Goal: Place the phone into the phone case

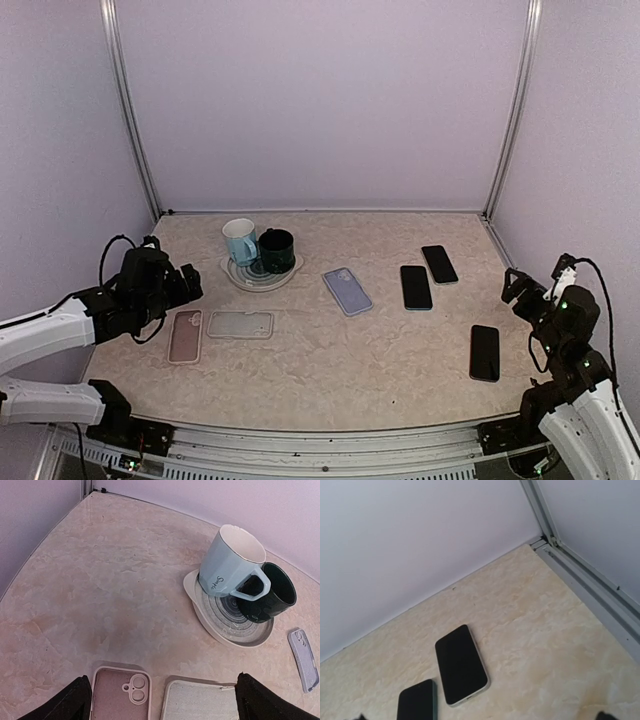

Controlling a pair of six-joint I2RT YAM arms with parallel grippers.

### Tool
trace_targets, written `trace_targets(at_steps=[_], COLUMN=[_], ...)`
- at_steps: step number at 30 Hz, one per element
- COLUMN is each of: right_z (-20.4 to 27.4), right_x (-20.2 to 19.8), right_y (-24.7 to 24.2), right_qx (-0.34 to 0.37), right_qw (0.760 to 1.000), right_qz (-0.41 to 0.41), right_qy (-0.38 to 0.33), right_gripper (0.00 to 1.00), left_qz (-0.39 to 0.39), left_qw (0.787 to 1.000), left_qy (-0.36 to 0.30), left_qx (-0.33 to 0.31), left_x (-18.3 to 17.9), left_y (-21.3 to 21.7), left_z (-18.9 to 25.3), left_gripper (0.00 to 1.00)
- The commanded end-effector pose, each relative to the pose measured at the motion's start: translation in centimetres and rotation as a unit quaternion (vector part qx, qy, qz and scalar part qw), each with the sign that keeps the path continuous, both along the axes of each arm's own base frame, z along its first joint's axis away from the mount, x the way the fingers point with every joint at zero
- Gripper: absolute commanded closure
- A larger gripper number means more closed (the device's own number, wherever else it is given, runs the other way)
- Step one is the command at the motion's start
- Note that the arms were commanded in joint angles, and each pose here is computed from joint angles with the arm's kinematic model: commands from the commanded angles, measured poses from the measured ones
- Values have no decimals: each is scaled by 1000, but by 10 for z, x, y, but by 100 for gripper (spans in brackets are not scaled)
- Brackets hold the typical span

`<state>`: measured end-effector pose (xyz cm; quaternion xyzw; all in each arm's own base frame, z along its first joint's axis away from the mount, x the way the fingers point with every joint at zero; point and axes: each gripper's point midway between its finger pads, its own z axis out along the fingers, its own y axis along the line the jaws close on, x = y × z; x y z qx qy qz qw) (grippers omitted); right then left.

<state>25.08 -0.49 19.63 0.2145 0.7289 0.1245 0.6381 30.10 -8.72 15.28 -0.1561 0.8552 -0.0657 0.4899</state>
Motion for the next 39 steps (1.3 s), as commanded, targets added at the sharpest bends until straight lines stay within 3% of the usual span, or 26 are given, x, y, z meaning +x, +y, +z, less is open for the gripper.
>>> trace_targets(at_steps=[1, 7, 11, 14, 17, 21, 27, 32, 39], right_z=[2, 26, 58, 57, 51, 51, 44, 32, 29], right_x=[-1, -5, -13, -9, 3, 18, 27, 26, 22], right_y=[-6, 11, 37, 46, 64, 89, 108, 110, 112], right_qx=[17, 45, 10, -11, -33, -48, -48, -53, -58], right_qw=[1000, 996, 981, 980, 977, 964, 948, 946, 943], right_qz=[-19, 32, 114, 140, 189, 258, 315, 321, 328], right_qy=[-15, -73, -157, -139, -93, -53, -20, -6, -4], right_gripper=[1, 1, 1, 1, 1, 1, 2, 3, 3], left_qz=[-25, -181, -301, -349, -355, -367, -438, -468, -456], left_qw=[1000, 983, 954, 935, 922, 887, 848, 821, 815], left_qy=[5, 11, 3, 43, 106, 212, 243, 271, 289], left_qx=[-7, -30, 0, 41, 109, 185, 172, 182, 209], left_x=[-3, -9, -25, -32, -32, -27, -43, -61, -47], left_y=[-6, -64, -115, -141, -148, -152, -182, -182, -174], left_z=[-4, -4, 1, -14, -38, -92, -110, -122, -129], left_gripper=[2, 7, 8, 8, 8, 10, 15, 16, 19])
